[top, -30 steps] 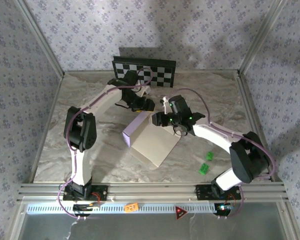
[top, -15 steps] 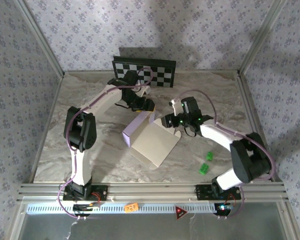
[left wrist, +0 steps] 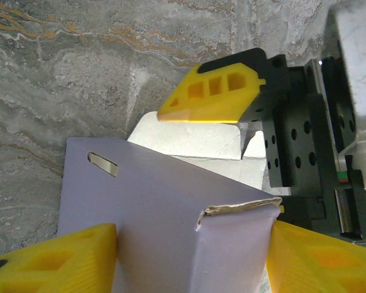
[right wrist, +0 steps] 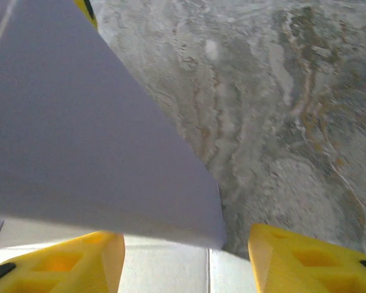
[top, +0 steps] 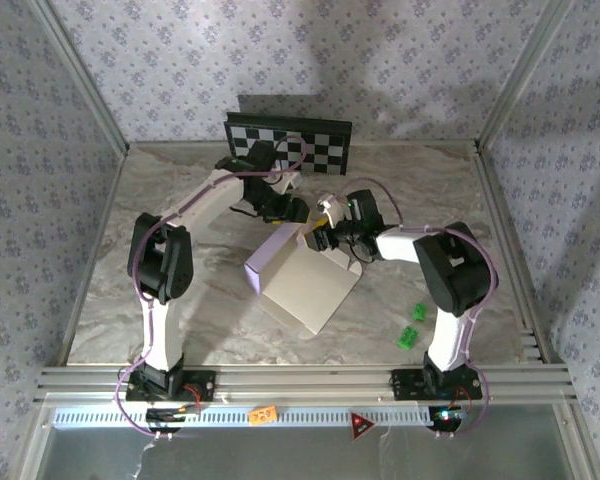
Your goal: Fold the paper box
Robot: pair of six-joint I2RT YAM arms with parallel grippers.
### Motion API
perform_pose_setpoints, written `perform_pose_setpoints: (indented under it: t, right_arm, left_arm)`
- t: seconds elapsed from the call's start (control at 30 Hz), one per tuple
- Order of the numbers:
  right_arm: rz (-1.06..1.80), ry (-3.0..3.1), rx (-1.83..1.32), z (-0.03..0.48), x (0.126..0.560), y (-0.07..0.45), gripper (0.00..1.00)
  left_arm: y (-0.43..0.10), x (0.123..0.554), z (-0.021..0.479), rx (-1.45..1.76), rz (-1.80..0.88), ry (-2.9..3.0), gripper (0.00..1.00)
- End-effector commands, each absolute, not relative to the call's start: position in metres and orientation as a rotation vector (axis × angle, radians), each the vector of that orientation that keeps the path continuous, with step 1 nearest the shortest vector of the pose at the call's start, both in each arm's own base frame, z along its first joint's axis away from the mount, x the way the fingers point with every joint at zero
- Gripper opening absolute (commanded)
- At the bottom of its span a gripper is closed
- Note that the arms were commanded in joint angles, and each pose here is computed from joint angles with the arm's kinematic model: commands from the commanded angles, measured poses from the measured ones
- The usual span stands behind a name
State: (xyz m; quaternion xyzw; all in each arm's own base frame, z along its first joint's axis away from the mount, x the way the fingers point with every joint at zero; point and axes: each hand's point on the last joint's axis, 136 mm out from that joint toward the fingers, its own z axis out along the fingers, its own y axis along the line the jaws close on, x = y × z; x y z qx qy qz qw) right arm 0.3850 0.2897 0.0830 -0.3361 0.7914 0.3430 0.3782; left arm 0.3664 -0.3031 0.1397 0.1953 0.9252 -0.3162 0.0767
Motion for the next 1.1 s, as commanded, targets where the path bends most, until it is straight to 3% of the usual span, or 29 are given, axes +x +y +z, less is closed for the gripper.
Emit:
perform_pose_setpoints:
  t: [0.0,0.5,1.07]
  right_arm:
    - [0.959,1.889,-0.89,0.107,0.397,0.301,0.55]
    - [0.946,1.843,-0.866,0.112,0.402,0.308,0.35]
    - [0.592,1.939,-0.657,0.093,0.391,0.297,0.08]
  left_arm:
    - [-0.296,0.346,0.118,0.607,-0.924,2.895,0.62]
    - [-0.307,0.34,0.129,0.627,-1.031,2.864,0.62]
    - [-0.317,0.32,0.146,0.6,-1.187,2.809,0.64]
